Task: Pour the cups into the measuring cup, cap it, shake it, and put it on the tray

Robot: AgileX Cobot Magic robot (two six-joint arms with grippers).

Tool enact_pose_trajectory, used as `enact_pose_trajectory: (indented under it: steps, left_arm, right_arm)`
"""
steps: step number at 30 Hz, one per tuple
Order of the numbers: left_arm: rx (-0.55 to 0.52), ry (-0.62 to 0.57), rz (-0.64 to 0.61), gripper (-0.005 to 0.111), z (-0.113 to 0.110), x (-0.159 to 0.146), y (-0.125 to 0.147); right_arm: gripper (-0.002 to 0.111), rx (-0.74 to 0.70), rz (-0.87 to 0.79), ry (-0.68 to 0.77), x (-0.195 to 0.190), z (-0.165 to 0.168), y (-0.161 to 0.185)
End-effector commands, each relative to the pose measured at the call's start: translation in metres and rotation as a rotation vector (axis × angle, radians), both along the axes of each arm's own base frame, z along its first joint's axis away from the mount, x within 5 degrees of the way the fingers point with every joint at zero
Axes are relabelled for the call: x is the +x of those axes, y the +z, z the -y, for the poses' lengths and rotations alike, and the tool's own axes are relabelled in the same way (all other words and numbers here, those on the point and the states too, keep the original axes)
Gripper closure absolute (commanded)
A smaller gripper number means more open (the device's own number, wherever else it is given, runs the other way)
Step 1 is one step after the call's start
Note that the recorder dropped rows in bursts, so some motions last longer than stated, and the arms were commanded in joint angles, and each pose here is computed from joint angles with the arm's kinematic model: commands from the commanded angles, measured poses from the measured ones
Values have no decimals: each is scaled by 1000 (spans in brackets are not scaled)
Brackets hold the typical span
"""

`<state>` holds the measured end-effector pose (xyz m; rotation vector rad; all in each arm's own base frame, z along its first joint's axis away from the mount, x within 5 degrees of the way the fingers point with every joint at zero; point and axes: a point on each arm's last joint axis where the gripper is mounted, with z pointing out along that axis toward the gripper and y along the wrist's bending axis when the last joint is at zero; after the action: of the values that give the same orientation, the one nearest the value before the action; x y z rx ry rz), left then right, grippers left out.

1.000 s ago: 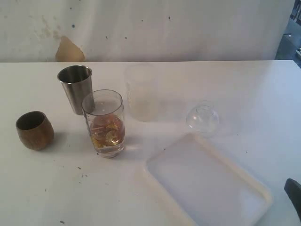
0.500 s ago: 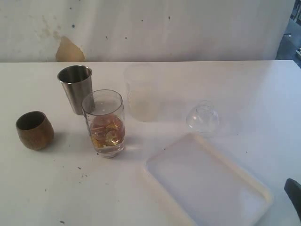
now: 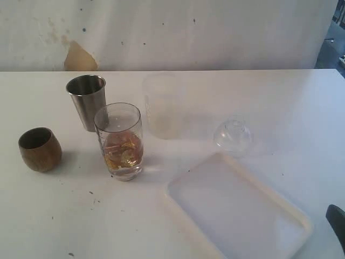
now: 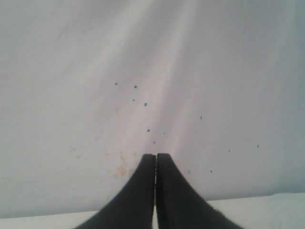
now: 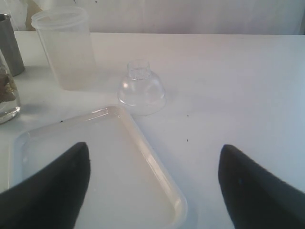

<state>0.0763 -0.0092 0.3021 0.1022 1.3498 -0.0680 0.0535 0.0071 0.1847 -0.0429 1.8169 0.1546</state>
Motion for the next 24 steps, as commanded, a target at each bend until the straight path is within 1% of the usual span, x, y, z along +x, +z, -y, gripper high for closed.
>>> enact_pose_trajectory:
  steps: [1,5,10,19,23,24]
  left_arm:
    - [32,27,-79,106,-3,-6,-13]
    - [4,26,-118,106,-3,-11,-17]
    - [-42,41,-95,106,-5,-18,-18]
    - [-81,84,-114,106,-8,-26,-26]
    - [-87,84,-193,106,-8,-22,-44]
    - [-107,83,-222,106,-8,-21,-49]
  right_arm:
    - [39,0,10,-5,0,0,-1]
    - [39,0,10,-5,0,0,-1]
    - [39,0,10,-5,0,0,-1]
    - [39,0,10,-5,0,0,-1]
    - [39,0,10,-5,0,0,-1]
    - [39,0,10,-5,0,0,-1]
